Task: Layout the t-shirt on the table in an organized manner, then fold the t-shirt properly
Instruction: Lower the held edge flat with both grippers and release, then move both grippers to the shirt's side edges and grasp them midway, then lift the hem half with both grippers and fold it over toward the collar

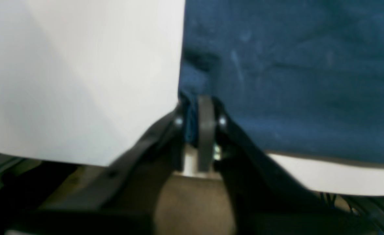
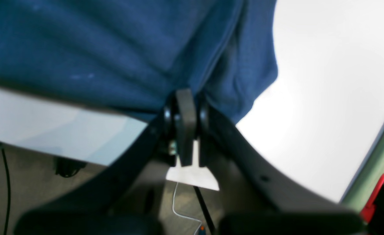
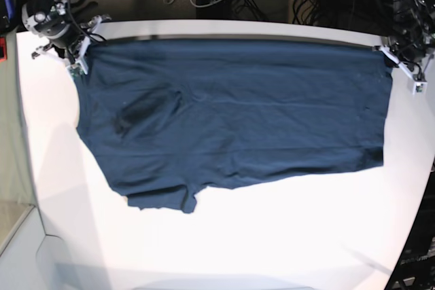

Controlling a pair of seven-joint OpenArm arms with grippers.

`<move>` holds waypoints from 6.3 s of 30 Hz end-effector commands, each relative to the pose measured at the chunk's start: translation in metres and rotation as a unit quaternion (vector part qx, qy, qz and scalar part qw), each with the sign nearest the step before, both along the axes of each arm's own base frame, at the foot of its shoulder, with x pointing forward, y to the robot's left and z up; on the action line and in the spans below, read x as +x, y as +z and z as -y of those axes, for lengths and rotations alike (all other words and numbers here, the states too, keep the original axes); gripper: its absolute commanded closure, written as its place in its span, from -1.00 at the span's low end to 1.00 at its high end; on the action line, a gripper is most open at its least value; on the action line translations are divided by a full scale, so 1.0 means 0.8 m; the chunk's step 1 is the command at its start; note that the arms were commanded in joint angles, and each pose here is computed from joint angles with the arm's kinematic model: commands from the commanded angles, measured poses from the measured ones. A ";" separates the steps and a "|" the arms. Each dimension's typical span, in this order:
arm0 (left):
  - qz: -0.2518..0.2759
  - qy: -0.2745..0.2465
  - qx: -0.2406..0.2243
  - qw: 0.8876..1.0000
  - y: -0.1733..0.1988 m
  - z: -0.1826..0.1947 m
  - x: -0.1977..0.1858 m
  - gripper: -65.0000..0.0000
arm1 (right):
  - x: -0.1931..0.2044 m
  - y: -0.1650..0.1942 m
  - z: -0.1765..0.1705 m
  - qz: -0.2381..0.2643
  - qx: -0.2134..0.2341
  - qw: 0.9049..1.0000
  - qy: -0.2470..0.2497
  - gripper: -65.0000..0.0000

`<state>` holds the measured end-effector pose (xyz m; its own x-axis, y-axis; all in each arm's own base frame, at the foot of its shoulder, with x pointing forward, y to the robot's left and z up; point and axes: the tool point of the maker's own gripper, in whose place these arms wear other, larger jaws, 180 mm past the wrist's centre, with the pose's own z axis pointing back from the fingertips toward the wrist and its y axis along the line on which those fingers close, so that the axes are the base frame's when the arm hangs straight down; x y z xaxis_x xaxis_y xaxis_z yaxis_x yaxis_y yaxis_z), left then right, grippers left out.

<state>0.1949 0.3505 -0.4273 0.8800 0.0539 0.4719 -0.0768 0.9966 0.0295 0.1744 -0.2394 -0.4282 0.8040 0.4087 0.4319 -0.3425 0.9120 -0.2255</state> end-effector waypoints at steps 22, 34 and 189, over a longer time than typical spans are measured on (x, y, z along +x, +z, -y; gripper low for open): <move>-0.005 -0.015 0.004 1.000 0.002 0.000 -0.014 0.56 | -0.021 0.029 -0.011 0.011 -0.018 1.000 0.007 0.32; 0.022 -0.012 0.014 1.000 0.025 -0.031 -0.021 -0.38 | -0.031 0.045 0.045 0.020 -0.055 0.997 -0.048 0.09; 0.262 -0.064 -0.066 0.961 0.117 0.046 0.234 0.99 | 0.236 0.126 0.022 0.255 0.025 0.966 -0.043 1.00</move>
